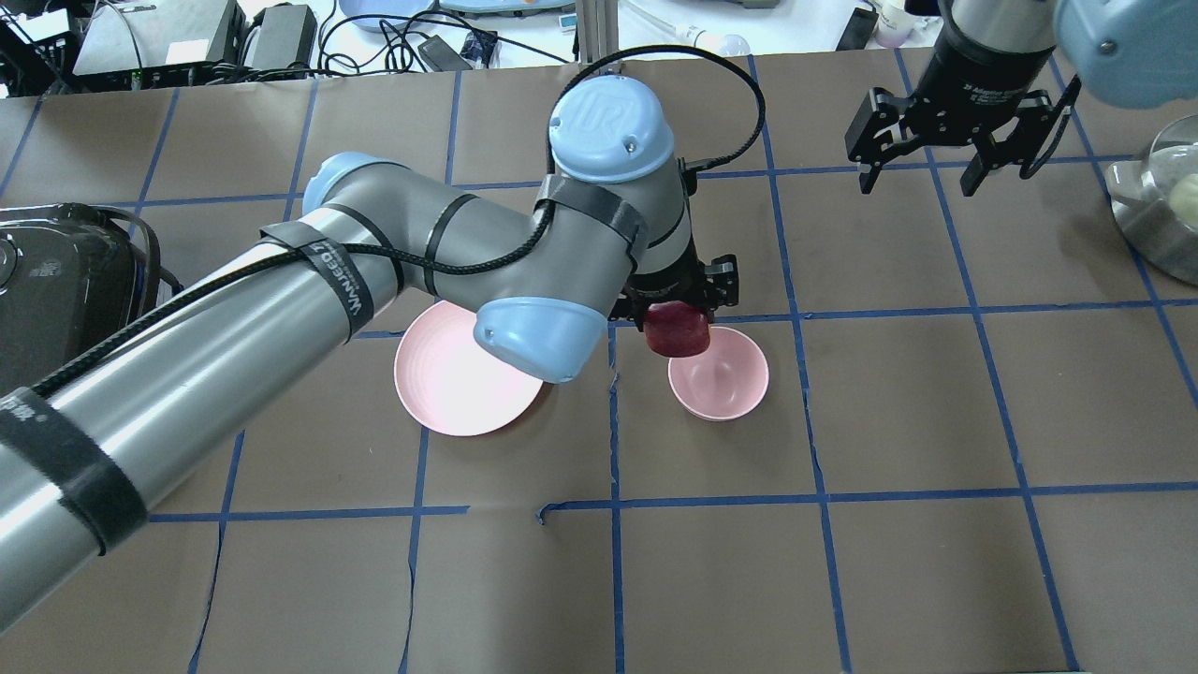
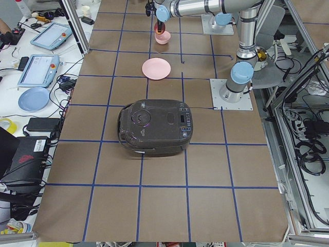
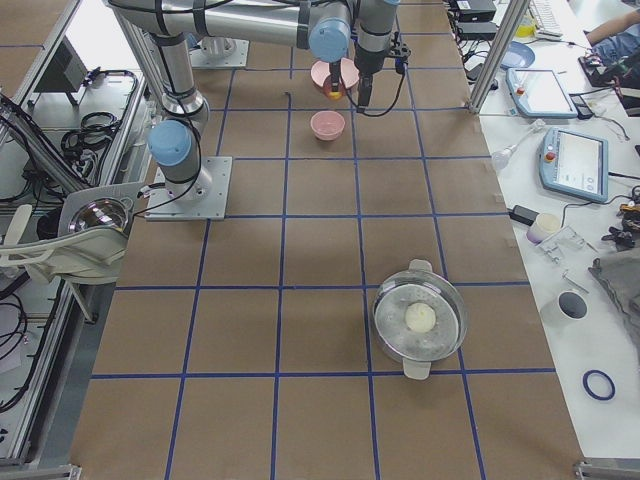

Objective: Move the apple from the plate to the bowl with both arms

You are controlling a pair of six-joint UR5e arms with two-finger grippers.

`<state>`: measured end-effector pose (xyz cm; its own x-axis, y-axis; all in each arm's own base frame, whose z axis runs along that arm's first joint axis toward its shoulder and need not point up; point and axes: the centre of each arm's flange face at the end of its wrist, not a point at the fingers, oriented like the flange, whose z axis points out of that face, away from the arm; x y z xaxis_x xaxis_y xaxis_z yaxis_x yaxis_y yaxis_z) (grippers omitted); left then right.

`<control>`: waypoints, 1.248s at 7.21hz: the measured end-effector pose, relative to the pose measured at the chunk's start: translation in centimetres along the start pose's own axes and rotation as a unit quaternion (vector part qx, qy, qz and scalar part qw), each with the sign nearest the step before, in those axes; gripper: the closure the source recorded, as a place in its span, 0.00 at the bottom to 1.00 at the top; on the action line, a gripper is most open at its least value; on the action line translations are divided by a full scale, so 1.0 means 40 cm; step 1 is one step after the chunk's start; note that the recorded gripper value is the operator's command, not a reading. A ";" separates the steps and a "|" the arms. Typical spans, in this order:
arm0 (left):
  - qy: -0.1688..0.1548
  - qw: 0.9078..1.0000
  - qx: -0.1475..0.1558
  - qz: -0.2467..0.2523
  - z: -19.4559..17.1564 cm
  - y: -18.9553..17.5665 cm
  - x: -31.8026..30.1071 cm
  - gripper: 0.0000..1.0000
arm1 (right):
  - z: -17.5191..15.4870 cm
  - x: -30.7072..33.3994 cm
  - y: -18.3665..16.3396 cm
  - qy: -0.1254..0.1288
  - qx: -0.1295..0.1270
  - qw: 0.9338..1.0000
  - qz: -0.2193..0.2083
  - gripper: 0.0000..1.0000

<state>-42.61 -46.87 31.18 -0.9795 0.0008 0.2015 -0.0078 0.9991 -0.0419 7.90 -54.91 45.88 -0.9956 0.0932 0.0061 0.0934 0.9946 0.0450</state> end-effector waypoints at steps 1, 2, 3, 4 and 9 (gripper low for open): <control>0.001 1.000 0.000 -0.001 0.037 0.013 0.030 0.81 | -0.006 -0.002 0.001 -0.006 0.002 1.000 0.001 0.00; -0.002 1.000 -0.002 0.000 0.073 0.024 0.055 0.81 | -0.008 -0.006 0.001 -0.013 0.004 1.000 0.001 0.00; -0.008 1.000 0.000 0.004 0.111 0.030 0.073 0.80 | -0.012 -0.004 0.002 -0.011 0.006 1.000 0.001 0.00; -0.013 1.000 0.000 0.010 0.143 0.039 0.089 0.78 | -0.013 0.000 0.005 -0.006 0.005 1.000 0.002 0.00; -0.048 0.998 0.009 0.025 0.196 0.050 0.092 0.28 | -0.005 0.022 0.013 0.031 -0.008 0.999 0.002 0.00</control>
<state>-47.82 -45.18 24.16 -0.9936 0.0466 0.1030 0.0397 0.9969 -0.0679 7.06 -54.33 46.09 -0.9932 0.0941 0.0688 0.0983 0.9933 0.0606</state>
